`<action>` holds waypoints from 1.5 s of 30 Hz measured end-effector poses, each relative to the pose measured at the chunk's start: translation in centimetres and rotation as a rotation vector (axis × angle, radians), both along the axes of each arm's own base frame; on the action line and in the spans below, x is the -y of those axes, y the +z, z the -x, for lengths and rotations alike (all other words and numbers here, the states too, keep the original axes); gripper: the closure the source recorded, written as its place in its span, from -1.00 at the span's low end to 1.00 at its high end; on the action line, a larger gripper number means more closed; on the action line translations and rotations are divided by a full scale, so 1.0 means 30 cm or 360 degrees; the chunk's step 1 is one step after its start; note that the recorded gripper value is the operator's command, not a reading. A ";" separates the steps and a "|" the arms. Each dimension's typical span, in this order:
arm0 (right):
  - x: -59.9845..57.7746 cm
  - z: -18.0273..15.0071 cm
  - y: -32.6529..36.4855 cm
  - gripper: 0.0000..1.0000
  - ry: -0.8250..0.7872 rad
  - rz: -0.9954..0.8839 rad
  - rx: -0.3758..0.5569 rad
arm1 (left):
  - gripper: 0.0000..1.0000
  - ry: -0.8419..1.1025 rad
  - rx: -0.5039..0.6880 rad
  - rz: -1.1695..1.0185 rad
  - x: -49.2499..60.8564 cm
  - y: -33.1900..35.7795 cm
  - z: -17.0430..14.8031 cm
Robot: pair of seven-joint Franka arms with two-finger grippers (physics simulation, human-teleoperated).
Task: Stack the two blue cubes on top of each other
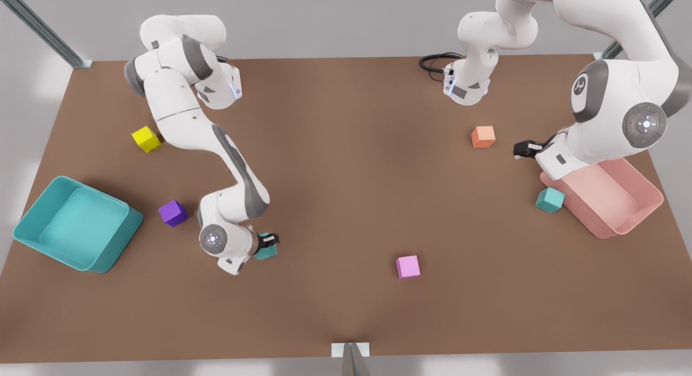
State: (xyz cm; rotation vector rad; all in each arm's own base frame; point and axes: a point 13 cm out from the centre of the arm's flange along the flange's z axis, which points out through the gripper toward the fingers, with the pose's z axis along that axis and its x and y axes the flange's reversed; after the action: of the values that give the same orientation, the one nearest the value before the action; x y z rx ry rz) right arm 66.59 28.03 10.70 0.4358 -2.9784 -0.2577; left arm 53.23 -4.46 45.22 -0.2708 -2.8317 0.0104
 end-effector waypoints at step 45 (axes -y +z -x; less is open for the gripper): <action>0.781 0.548 1.373 -1.00 -0.0532 0.0410 -0.0155 | -1.00 -0.0891 -0.0034 0.0144 -0.853 -1.153 -0.054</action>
State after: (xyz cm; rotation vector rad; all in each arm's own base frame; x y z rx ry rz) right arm 50.14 4.61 51.90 -0.1008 -2.9174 0.0757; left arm 54.85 21.13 10.64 -1.0605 -2.6365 0.0219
